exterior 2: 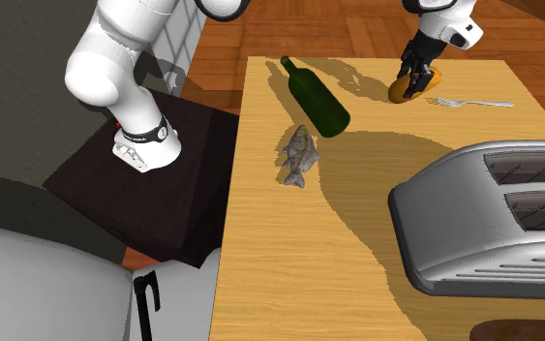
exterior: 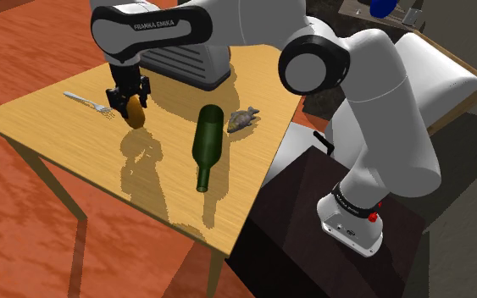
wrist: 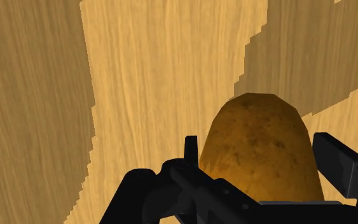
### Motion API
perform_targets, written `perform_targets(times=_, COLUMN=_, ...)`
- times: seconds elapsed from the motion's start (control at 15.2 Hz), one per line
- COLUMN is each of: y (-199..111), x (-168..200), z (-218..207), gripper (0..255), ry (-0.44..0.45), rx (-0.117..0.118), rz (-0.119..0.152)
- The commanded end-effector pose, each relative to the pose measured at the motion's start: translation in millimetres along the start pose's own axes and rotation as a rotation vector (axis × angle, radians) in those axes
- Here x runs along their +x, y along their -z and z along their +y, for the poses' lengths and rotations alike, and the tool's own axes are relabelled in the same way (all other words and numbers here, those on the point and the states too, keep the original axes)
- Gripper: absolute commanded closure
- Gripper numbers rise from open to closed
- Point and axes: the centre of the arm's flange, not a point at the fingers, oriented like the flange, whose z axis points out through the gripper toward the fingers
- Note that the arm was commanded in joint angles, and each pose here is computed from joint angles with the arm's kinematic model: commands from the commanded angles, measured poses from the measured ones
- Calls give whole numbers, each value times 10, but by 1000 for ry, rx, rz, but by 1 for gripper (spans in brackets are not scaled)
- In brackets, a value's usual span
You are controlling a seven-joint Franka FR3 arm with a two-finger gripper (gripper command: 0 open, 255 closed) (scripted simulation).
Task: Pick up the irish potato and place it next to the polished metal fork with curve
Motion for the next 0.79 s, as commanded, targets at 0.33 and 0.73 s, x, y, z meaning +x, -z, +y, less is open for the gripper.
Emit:
perform_targets(times=0.33, y=-93, x=11, z=19, gripper=0, ry=-1, rx=-3, rz=-20)
perform_targets(times=0.73, y=282, x=5, z=13, gripper=0, ry=-1, rx=-3, rz=-20)
